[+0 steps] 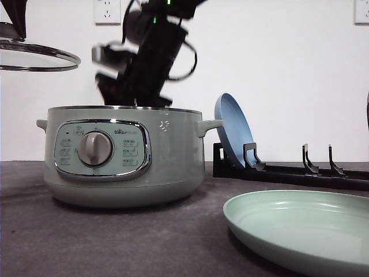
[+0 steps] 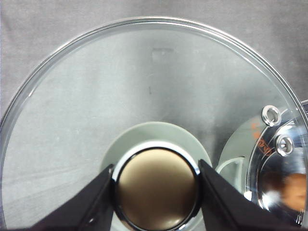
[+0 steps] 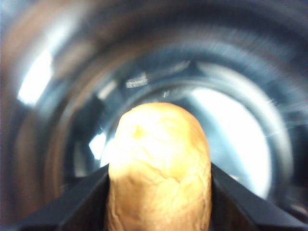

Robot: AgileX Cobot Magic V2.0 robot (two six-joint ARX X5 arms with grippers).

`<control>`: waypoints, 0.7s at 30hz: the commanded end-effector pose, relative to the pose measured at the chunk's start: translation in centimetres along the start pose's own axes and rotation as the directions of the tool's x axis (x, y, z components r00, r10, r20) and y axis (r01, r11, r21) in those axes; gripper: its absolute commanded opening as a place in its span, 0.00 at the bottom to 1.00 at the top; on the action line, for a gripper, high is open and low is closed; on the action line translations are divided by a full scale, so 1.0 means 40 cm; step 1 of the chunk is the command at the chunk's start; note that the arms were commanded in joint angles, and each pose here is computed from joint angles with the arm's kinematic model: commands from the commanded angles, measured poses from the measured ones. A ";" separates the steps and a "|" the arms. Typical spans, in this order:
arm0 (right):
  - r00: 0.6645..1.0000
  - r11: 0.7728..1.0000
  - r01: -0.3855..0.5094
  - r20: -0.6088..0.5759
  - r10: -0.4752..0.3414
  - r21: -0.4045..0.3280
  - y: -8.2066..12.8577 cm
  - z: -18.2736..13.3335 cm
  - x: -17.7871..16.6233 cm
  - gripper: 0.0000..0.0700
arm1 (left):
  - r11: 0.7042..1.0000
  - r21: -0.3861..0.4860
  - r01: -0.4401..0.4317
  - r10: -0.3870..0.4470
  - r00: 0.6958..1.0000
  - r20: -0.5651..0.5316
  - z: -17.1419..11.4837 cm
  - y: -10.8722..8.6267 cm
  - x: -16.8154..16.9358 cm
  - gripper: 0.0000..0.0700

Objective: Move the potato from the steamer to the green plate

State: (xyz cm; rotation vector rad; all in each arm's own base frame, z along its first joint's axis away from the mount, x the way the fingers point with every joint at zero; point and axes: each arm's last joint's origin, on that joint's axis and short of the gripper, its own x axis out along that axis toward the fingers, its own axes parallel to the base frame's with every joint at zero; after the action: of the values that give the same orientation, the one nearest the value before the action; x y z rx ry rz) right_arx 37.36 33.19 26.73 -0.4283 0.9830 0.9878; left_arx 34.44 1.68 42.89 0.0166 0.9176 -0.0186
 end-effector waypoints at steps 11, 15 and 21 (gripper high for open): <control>0.991 0.998 0.059 0.118 -0.059 0.004 0.075 0.034 -0.316 0.37 | 1.000 0.000 0.014 -0.014 0.996 0.088 0.015 -0.001 -0.046 0.02; 0.989 0.997 0.080 0.121 -0.082 0.024 0.102 0.009 -0.412 0.37 | 1.000 0.000 0.014 -0.014 0.996 0.087 0.015 -0.002 -0.046 0.02; 0.972 0.988 0.148 0.176 -0.153 0.039 0.148 -0.041 -0.556 0.37 | 1.000 0.000 0.017 -0.017 0.996 0.082 0.013 -0.002 -0.046 0.02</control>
State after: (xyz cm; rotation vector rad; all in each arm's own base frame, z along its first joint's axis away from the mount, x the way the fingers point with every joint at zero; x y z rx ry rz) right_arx 28.16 24.35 45.44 -0.3753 0.7219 0.8687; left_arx 34.42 1.63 42.87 0.0072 0.9198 -0.0324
